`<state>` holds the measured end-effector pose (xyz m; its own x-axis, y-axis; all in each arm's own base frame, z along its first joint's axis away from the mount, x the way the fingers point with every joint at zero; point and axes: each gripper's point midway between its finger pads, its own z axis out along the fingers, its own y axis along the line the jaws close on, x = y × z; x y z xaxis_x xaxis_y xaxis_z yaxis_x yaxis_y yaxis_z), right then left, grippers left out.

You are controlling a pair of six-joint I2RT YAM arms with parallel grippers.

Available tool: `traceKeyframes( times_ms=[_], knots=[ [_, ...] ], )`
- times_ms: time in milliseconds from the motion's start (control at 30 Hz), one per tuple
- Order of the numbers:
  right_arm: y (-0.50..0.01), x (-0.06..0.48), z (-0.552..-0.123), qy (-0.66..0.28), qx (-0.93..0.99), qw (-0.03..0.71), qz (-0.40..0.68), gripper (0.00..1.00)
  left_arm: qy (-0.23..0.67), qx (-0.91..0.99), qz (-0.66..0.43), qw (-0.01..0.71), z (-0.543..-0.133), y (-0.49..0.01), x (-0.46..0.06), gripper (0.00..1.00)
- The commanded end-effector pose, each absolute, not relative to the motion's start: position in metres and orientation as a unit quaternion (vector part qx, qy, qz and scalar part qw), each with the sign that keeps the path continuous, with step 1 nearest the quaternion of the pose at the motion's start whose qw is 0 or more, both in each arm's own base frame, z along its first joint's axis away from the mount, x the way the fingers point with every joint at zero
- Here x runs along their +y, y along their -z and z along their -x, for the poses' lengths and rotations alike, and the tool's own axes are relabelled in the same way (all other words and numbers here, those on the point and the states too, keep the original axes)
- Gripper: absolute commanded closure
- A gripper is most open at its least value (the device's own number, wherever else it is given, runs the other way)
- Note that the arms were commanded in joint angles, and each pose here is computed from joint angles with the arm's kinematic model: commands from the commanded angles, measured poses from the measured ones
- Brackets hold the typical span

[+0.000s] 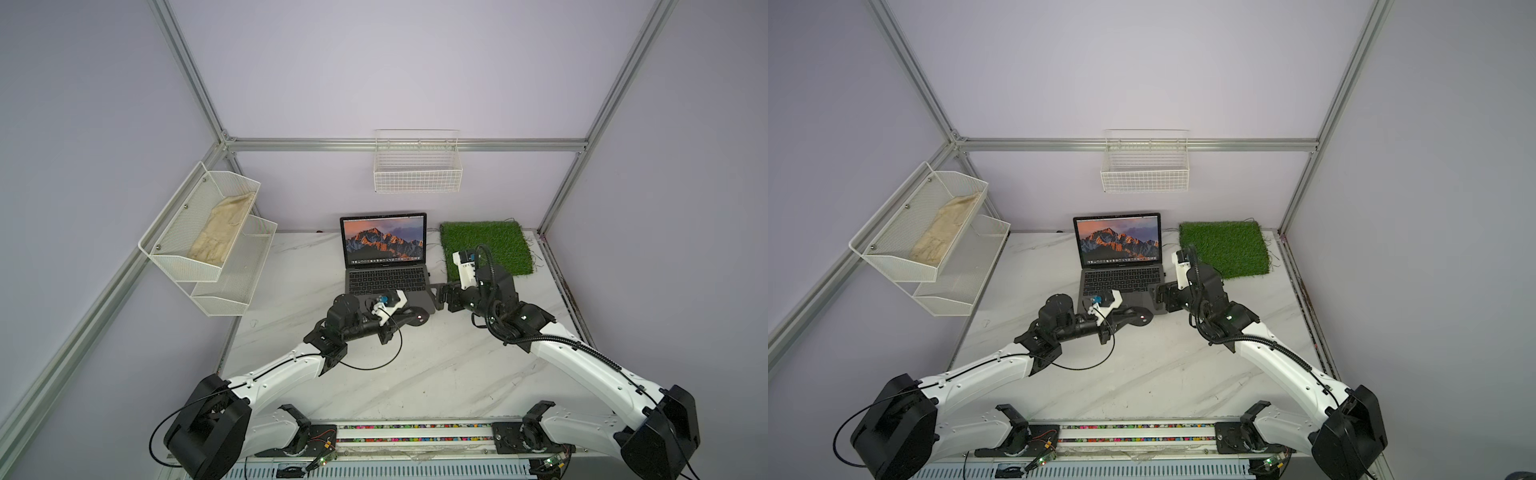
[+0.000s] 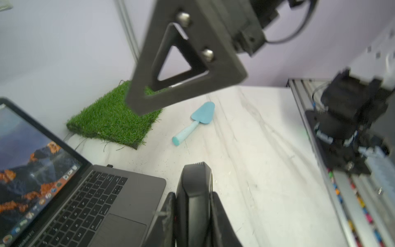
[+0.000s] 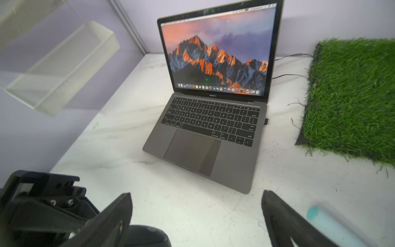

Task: Insert the wireless mouse receiver into the laptop
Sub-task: Place the mouse at the center of the board.

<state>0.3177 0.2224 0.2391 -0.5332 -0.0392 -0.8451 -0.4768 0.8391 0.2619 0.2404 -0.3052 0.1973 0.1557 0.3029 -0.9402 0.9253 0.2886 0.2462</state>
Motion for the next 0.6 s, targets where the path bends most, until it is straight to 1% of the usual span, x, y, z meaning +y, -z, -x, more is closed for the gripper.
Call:
traceKeyframes(
  times_ms=[0,67,133,167,300,367,467,500,533,567],
  knots=[
    [-0.244,0.219,-0.311,-0.2,0.827,0.476,0.224,0.03,0.126,0.484,-0.651,0.571,-0.231,-0.163,-0.32,1.0],
    [-0.24,0.213,-0.31,-0.183,0.827,0.48,0.23,0.03,0.074,0.459,-0.684,0.563,-0.226,-0.145,-0.33,1.0],
    [-0.233,0.211,-0.306,-0.171,0.825,0.477,0.249,0.03,0.043,0.431,-0.702,0.565,-0.222,-0.136,-0.338,1.0],
    [-0.228,0.21,-0.302,-0.164,0.825,0.47,0.267,0.03,0.037,0.418,-0.709,0.567,-0.219,-0.135,-0.342,1.0],
    [-0.208,0.197,-0.297,-0.101,0.837,0.433,0.32,0.03,0.034,0.389,-0.749,0.536,-0.202,-0.104,-0.357,0.98],
    [-0.202,0.192,-0.294,-0.079,0.834,0.423,0.346,0.03,0.018,0.374,-0.772,0.514,-0.194,-0.084,-0.361,0.94],
    [-0.182,0.185,-0.282,-0.057,0.838,0.38,0.387,0.05,-0.008,0.358,-0.793,0.493,-0.186,-0.061,-0.36,0.92],
    [-0.178,0.183,-0.279,-0.052,0.838,0.371,0.397,0.06,-0.013,0.355,-0.798,0.487,-0.183,-0.056,-0.359,0.88],
    [-0.173,0.181,-0.275,-0.047,0.837,0.358,0.412,0.07,-0.018,0.359,-0.798,0.484,-0.183,-0.052,-0.359,0.78],
    [-0.165,0.179,-0.269,-0.041,0.834,0.338,0.435,0.07,-0.019,0.362,-0.798,0.482,-0.182,-0.048,-0.359,0.71]
  ],
)
